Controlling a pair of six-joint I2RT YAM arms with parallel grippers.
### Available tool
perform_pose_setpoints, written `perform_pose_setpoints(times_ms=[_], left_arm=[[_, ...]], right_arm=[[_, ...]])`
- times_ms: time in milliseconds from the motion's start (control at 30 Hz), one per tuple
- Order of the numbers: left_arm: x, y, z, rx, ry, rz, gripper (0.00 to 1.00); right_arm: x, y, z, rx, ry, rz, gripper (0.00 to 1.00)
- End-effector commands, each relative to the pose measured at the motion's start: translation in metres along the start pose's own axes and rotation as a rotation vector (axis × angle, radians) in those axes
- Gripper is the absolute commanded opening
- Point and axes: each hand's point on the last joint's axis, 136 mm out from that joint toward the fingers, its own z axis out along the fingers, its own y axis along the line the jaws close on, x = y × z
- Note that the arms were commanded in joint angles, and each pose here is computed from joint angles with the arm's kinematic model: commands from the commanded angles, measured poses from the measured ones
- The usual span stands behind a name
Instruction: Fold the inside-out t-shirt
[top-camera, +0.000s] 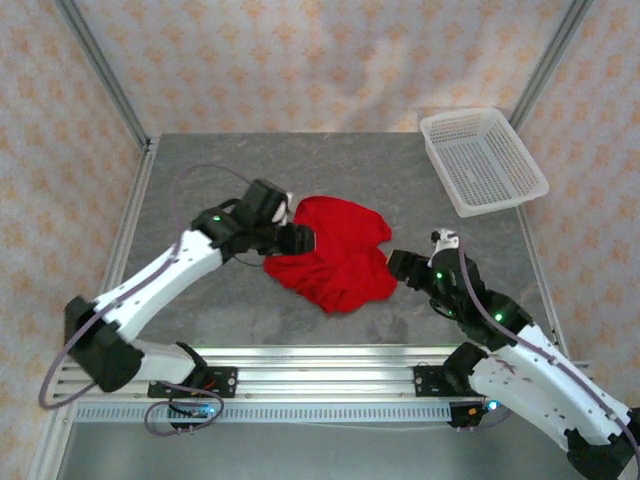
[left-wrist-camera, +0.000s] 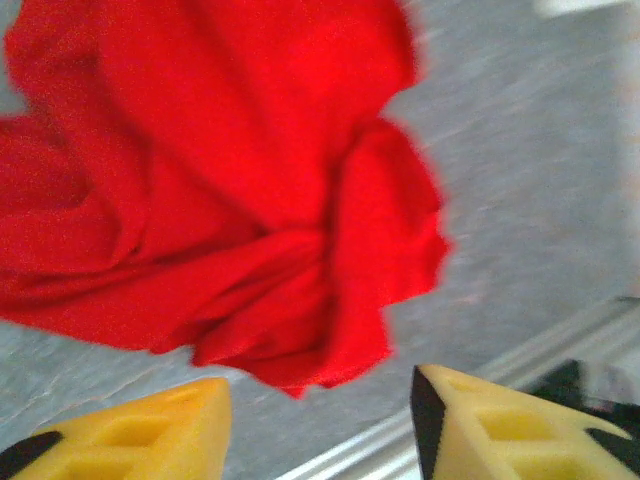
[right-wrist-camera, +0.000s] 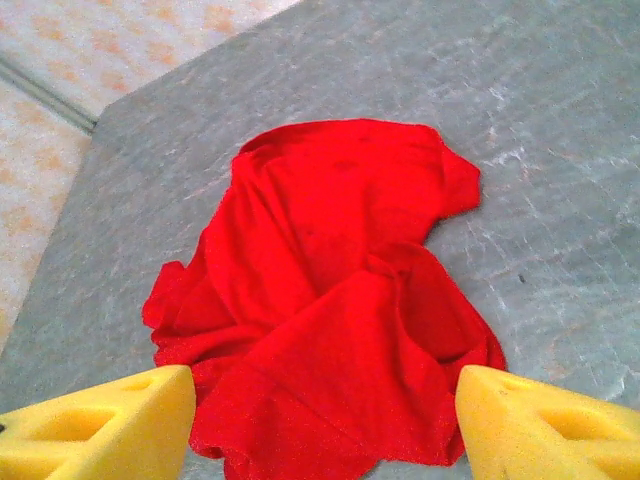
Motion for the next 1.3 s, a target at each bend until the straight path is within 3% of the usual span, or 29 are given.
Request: perform_pose_setpoints(times_ms=[0, 133, 233, 267, 333, 367, 400, 467, 567, 600, 733, 833, 1000, 1100, 1167, 1233, 1267], left_arm=[[0.009, 0.047, 0.038, -0.226, 0.038, -0.151, 0.63], [0.002, 0.026, 0.097, -0.115, 0.054, -0.125, 0.79], [0.015, 0.038, 0.135, -0.123, 0.075, -0.145, 0.75], [0.018, 0.05, 0.145, -0.15, 0.065, -0.135, 0.63], [0.02, 0.073, 0.155, -0.209, 0.019, -0.108, 0.12], [0.018, 0.081, 0.156, -0.219, -0.005, -0.088, 0.0], [0.016, 0.082, 0.155, -0.212, -0.024, -0.061, 0.0], [0.012, 0.077, 0.151, -0.187, -0.052, -0.007, 0.0], [0.002, 0.088, 0.138, -0.248, -0.108, 0.041, 0.0], [-0.004, 0.095, 0.131, -0.28, -0.132, 0.046, 0.0], [-0.046, 0.131, 0.095, -0.342, -0.227, -0.03, 0.0], [-0.089, 0.147, 0.068, -0.353, -0.292, -0.049, 0.0], [-0.136, 0.131, 0.073, -0.312, -0.281, 0.015, 0.0], [-0.137, 0.131, 0.087, -0.293, -0.255, 0.01, 0.0], [-0.13, 0.133, 0.093, -0.272, -0.251, -0.001, 0.0], [-0.122, 0.135, 0.094, -0.261, -0.251, -0.004, 0.02], [-0.118, 0.136, 0.091, -0.267, -0.253, -0.005, 0.09]], right_arm=[[0.024, -0.011, 0.02, 0.157, 0.182, 0.112, 0.7], [0.047, -0.011, 0.066, 0.275, 0.395, 0.056, 0.7], [0.053, -0.02, 0.101, 0.337, 0.453, -0.011, 0.71], [0.056, -0.026, 0.112, 0.36, 0.47, -0.025, 0.72], [0.063, -0.041, 0.135, 0.41, 0.493, -0.066, 0.71], [0.067, -0.045, 0.147, 0.415, 0.499, -0.087, 0.7], [0.072, -0.049, 0.159, 0.409, 0.502, -0.095, 0.64], [0.079, -0.049, 0.177, 0.369, 0.498, -0.071, 0.34], [0.077, -0.039, 0.184, 0.309, 0.487, -0.064, 0.05], [0.075, -0.035, 0.179, 0.289, 0.475, -0.067, 0.0], [0.066, -0.029, 0.139, 0.246, 0.324, -0.026, 0.0], [0.094, -0.01, 0.114, 0.111, 0.285, -0.023, 0.0], [0.178, 0.006, 0.102, -0.075, 0.443, -0.043, 0.0], [0.201, 0.013, 0.094, -0.114, 0.539, -0.079, 0.13], [0.189, 0.01, 0.088, -0.074, 0.509, -0.083, 0.19], [0.154, -0.003, 0.078, 0.021, 0.372, -0.078, 0.27], [0.134, -0.012, 0.073, 0.072, 0.286, -0.07, 0.32]])
